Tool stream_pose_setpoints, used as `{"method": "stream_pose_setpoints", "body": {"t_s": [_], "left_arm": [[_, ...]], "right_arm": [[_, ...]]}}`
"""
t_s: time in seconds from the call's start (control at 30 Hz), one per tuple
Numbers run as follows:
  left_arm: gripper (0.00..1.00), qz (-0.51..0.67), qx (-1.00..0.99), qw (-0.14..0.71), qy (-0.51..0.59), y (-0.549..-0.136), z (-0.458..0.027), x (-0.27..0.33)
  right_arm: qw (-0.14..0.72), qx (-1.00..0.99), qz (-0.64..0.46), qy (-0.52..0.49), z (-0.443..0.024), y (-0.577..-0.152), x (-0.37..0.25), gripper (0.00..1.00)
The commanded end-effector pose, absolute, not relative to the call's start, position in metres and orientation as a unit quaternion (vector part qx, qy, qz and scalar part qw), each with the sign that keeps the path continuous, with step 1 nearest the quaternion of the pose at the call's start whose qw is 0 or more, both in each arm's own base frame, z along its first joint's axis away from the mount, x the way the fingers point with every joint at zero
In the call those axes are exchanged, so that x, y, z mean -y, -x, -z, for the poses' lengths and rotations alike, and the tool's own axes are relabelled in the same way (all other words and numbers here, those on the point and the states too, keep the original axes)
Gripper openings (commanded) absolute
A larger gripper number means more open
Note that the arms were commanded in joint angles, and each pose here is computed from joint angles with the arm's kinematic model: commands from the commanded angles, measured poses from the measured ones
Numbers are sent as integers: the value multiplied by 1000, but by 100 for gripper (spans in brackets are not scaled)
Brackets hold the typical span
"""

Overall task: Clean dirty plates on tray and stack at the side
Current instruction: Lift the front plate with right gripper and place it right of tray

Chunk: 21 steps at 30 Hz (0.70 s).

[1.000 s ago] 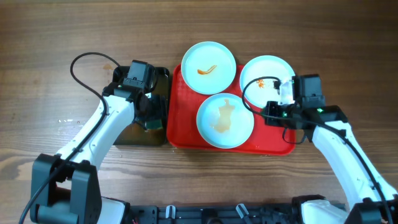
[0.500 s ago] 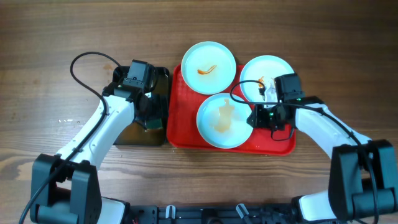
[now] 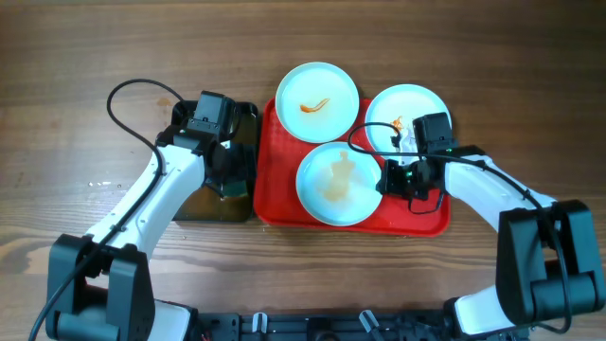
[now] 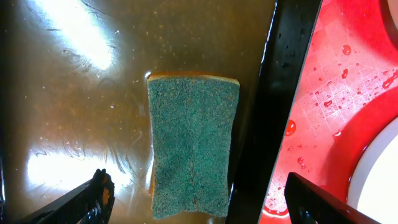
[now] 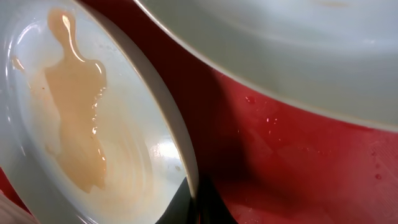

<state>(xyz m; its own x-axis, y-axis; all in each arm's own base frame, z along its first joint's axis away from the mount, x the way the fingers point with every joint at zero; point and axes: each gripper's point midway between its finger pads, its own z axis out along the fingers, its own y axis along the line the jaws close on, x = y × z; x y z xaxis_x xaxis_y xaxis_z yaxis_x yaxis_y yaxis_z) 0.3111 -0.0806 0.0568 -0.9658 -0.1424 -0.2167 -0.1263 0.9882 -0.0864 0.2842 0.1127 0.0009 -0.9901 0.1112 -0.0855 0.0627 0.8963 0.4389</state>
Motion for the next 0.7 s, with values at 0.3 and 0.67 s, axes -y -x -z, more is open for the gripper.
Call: {"method": "stream_pose_setpoints", "body": {"t_s": [0.3, 0.67], "left_arm": [[87, 37, -988, 132, 70, -320, -65, 80], [87, 38, -988, 133, 70, -321, -65, 81]], "right_arm": [[210, -975, -63, -26, -62, -309, -67, 5], [385, -889, 184, 168, -139, -329, -101, 5]]}}
